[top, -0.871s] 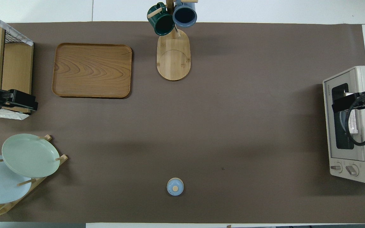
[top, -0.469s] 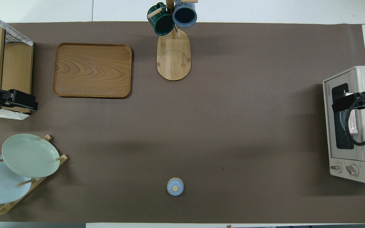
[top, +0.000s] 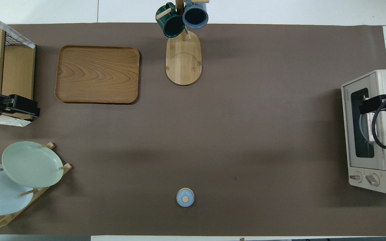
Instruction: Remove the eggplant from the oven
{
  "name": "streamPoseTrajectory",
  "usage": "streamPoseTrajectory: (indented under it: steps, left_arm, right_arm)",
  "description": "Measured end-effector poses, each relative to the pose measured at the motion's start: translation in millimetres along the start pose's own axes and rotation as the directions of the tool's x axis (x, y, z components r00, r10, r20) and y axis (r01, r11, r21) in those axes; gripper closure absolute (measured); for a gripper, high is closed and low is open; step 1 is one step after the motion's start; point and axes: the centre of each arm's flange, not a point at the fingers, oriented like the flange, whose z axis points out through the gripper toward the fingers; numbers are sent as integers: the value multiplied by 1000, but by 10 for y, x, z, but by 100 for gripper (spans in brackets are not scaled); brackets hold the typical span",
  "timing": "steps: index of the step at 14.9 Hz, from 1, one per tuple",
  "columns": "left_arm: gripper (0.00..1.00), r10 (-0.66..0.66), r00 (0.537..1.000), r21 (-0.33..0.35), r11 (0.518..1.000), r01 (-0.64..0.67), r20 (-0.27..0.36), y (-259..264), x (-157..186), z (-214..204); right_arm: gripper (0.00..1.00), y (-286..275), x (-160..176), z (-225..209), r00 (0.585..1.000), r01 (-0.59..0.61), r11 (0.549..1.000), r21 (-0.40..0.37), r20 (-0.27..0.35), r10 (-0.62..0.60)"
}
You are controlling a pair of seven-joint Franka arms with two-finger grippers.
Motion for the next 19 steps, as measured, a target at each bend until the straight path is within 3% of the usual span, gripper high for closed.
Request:
streamPoseTrajectory:
  steps: [4, 6, 7, 10, 14, 19]
  left_arm:
    - [0, 0, 1000, 0, 1000, 0, 0, 0, 0, 0]
    - [0, 0, 1000, 0, 1000, 0, 0, 0, 0, 0]
    - [0, 0, 1000, 0, 1000, 0, 0, 0, 0, 0]
    - [0, 0, 1000, 0, 1000, 0, 0, 0, 0, 0]
    - [0, 0, 1000, 0, 1000, 0, 0, 0, 0, 0]
    - [0, 0, 1000, 0, 1000, 0, 0, 0, 0, 0]
  right_arm:
    - [74, 164, -17, 499, 998, 38, 998, -43, -47, -40]
    - [94, 252, -73, 739, 998, 52, 992, -117, -15, -54]
    - [99, 278, -83, 824, 999, 47, 988, -147, 0, -47]
    - [99, 348, -84, 992, 999, 33, 973, -229, 40, -25]
    - [99, 386, -65, 1228, 998, 10, 969, -247, 61, 6]
    - [99, 434, -79, 1462, 996, 64, 943, -327, 78, -40]
